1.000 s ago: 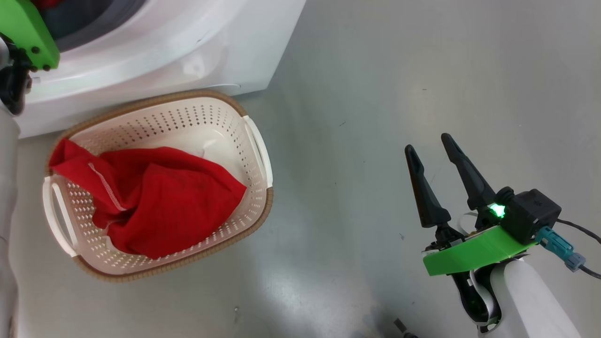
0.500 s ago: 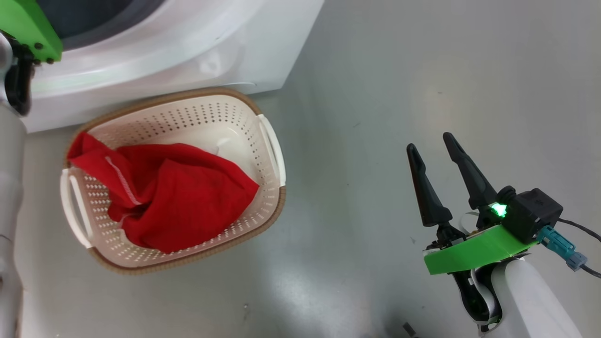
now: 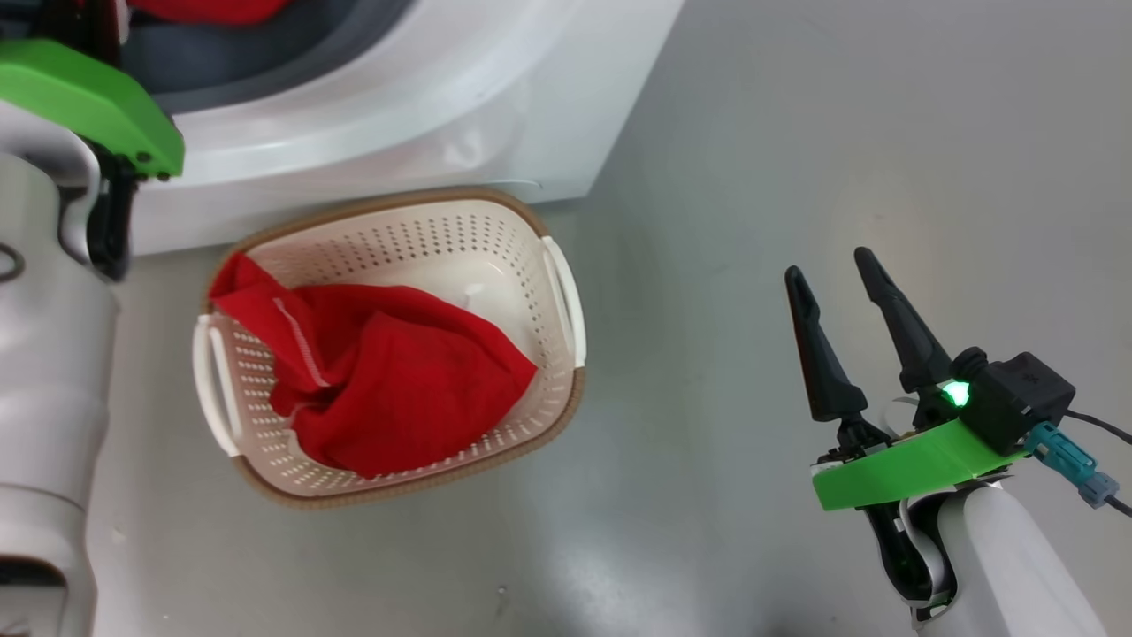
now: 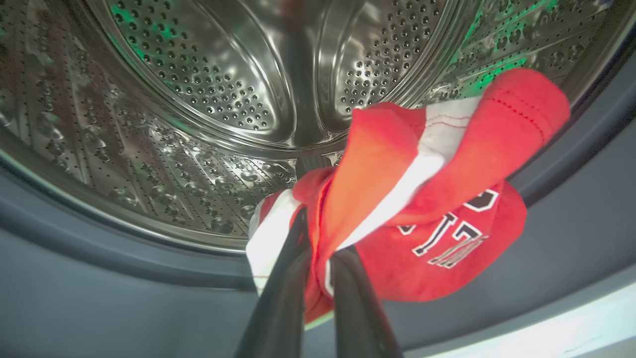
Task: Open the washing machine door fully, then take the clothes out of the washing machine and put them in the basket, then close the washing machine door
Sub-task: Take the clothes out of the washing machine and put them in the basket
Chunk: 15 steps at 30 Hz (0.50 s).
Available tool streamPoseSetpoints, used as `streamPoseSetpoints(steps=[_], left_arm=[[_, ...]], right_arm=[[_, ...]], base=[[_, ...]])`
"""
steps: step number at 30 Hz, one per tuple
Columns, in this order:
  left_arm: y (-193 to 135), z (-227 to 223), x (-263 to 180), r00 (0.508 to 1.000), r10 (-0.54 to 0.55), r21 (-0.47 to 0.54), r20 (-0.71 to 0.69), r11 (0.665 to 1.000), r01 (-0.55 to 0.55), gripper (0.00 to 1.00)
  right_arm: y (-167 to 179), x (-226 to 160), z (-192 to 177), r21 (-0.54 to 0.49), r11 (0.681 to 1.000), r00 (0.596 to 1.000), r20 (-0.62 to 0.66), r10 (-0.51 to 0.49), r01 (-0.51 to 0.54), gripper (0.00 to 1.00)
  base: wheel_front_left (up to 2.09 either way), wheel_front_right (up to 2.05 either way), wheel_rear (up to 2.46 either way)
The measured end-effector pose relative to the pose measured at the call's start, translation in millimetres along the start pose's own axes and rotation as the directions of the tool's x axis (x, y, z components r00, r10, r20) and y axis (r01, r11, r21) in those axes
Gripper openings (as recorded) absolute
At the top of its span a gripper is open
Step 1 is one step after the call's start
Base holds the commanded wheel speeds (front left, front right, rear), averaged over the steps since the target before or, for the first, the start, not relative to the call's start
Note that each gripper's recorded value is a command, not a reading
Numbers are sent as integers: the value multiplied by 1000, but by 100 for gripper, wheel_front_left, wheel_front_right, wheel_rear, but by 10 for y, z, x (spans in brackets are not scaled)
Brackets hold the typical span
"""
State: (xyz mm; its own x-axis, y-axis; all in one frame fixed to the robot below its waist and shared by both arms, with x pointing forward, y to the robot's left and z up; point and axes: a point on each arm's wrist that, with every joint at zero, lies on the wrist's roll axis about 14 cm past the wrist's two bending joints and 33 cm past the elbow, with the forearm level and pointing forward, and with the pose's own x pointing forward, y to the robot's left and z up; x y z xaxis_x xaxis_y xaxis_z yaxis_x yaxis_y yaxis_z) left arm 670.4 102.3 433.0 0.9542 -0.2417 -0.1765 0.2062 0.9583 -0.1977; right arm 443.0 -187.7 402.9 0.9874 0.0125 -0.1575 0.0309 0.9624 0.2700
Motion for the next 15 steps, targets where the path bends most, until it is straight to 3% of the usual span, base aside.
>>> streamPoseSetpoints(steps=[15], left_arm=[[16,439,-569,985,-4,-46,170,999,12,0]], right_arm=[[197,-53,255,0,999,997,65,52,-52,100]], base=[[0,0,0]])
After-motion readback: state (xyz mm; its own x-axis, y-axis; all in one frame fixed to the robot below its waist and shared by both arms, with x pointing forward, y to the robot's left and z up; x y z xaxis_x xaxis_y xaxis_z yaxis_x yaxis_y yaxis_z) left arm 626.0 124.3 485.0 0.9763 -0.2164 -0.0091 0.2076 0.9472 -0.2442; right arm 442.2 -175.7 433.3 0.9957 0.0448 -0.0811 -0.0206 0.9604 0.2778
